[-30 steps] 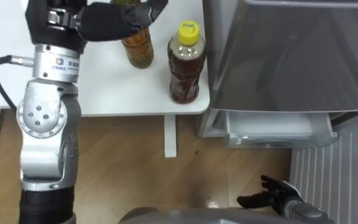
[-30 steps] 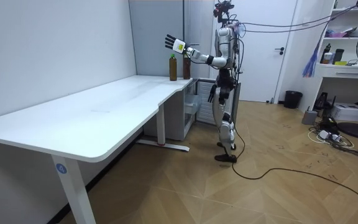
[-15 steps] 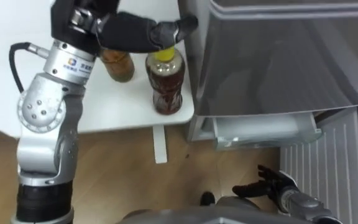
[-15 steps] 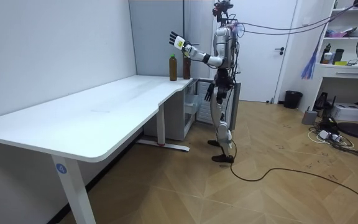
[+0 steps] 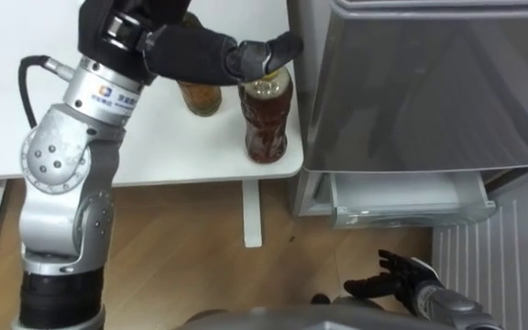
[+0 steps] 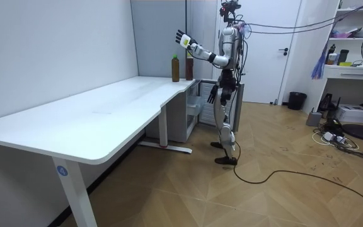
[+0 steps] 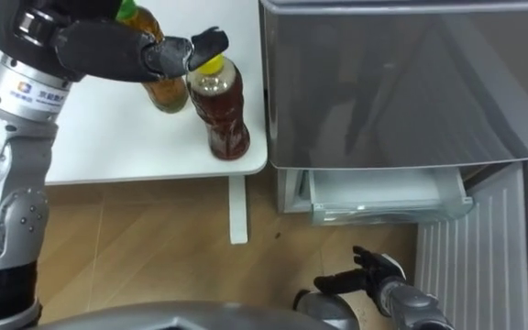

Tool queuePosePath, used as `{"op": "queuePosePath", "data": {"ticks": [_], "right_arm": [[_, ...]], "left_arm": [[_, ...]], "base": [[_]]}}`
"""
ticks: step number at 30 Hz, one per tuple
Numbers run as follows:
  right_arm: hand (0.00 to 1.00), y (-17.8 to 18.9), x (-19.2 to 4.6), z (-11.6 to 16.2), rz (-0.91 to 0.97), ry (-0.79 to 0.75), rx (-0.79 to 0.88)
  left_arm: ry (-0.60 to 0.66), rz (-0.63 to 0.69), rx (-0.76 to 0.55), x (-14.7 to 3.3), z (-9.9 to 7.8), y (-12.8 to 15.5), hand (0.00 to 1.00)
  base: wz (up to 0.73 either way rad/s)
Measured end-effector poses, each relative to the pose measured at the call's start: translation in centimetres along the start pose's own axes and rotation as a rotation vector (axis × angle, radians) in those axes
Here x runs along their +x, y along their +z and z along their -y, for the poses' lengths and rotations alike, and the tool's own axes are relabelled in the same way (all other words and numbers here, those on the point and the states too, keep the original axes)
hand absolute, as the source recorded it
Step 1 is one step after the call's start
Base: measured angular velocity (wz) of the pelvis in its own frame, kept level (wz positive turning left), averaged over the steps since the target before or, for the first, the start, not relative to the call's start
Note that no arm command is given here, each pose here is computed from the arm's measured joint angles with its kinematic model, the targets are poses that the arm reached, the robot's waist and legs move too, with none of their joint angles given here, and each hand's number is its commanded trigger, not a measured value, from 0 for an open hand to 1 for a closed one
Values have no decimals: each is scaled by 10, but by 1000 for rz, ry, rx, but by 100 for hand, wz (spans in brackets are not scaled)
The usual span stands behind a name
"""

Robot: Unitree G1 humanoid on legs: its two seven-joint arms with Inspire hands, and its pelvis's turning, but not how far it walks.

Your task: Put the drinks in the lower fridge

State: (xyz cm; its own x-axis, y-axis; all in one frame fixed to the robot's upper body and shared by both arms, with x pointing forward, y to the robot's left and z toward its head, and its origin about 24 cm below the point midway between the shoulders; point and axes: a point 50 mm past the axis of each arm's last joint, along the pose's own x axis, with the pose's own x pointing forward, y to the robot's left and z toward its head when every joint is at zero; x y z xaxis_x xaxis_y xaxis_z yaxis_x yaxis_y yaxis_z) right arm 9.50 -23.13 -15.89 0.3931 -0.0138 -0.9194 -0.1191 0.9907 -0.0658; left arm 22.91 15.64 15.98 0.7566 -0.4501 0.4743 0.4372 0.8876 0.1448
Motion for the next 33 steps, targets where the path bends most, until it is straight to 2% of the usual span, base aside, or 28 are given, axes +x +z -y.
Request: {"op": "queuePosePath", "data": {"ticks": [12, 20, 33], "right_arm": [[0, 0, 0, 0, 4, -4, -1], [0, 1, 0, -1, 4, -3, -12], [0, 6, 2, 1, 0, 1, -20]], "left_arm": [[3, 0, 0, 0, 0, 0, 0], [-41, -1, -12, 1, 5, -1, 0], [-207, -36, -81, 2, 32, -12, 0]], "base": [[0], [2], [0]]}}
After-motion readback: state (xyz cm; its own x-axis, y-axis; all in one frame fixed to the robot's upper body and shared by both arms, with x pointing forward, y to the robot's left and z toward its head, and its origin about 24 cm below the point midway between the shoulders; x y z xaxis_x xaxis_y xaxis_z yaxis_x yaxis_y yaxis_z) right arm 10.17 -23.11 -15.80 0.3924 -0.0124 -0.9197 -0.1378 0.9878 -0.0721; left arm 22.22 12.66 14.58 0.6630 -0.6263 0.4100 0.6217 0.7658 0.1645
